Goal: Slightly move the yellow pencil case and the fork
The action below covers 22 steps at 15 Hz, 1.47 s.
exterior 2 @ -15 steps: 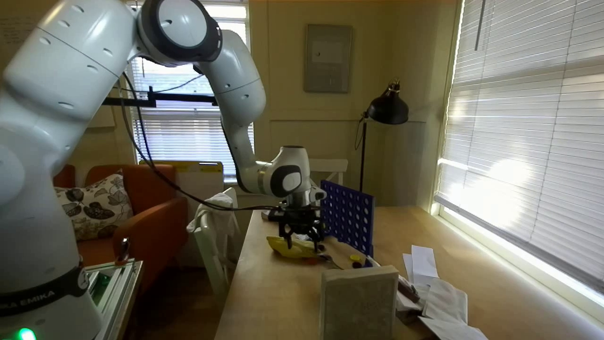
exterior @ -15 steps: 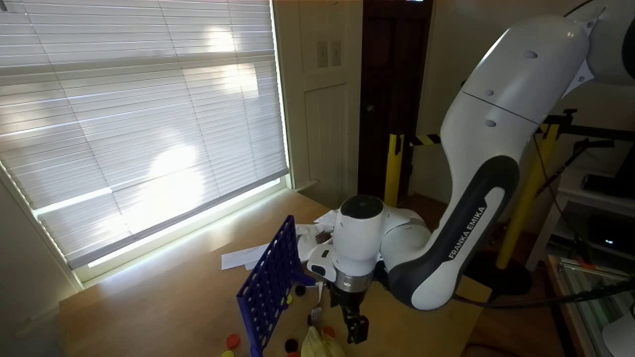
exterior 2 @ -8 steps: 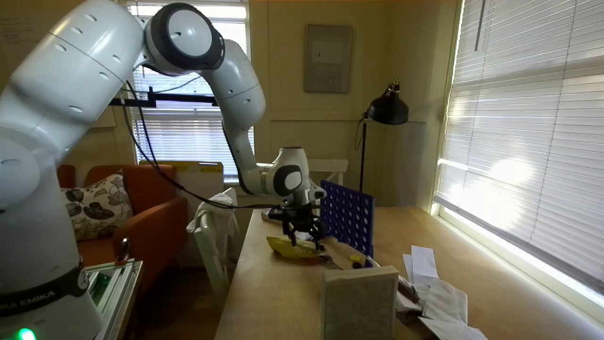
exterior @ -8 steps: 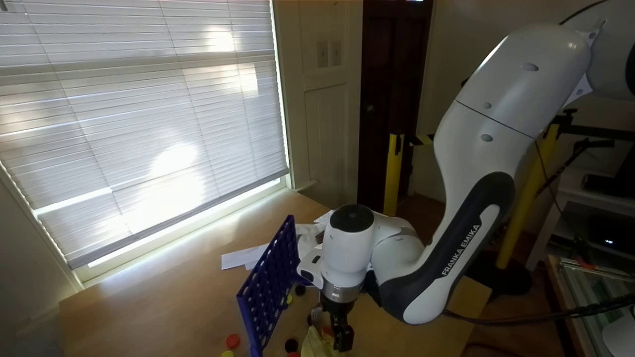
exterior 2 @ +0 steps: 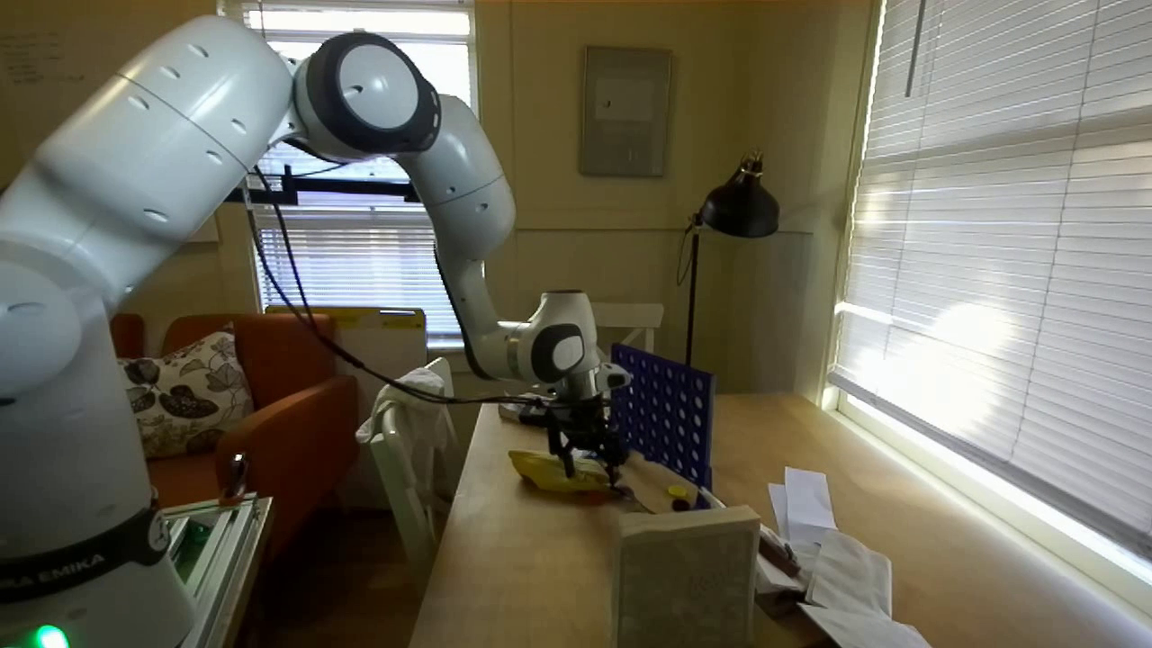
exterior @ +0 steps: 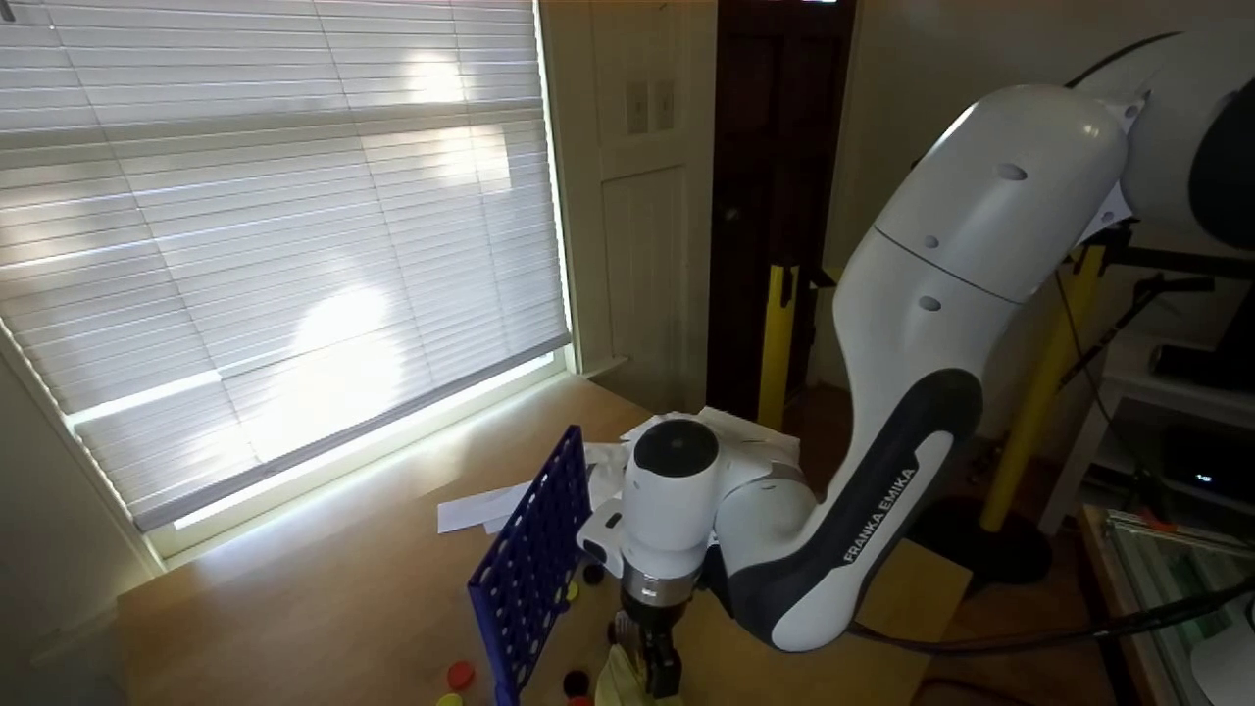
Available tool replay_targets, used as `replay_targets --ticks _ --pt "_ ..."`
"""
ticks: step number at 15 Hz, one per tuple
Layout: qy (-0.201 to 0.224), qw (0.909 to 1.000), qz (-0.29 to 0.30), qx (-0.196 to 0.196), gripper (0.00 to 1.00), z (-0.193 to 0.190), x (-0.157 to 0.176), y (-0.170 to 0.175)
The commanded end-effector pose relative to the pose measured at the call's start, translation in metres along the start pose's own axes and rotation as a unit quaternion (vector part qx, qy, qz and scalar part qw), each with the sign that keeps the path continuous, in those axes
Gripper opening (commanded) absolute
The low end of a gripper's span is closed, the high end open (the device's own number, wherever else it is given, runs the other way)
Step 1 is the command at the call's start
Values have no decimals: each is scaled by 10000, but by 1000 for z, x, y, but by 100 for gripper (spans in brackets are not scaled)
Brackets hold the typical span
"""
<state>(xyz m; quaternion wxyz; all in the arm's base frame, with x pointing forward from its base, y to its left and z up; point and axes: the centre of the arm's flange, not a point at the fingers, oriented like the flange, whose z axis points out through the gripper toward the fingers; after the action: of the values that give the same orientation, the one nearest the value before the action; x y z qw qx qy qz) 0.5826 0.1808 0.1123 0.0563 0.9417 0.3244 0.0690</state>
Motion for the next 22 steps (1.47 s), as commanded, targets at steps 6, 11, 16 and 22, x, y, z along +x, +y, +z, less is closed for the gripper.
replay_targets --ticks 6,11,16,22 --pt "-106 9993 206 -291 74 9 14 -2" --pt "-160 9988 290 -362 34 8 17 -7" --pt "-247 9986 269 -375 2 9 19 -15" --pt "-549 9968 -471 -353 0 7 20 -22"
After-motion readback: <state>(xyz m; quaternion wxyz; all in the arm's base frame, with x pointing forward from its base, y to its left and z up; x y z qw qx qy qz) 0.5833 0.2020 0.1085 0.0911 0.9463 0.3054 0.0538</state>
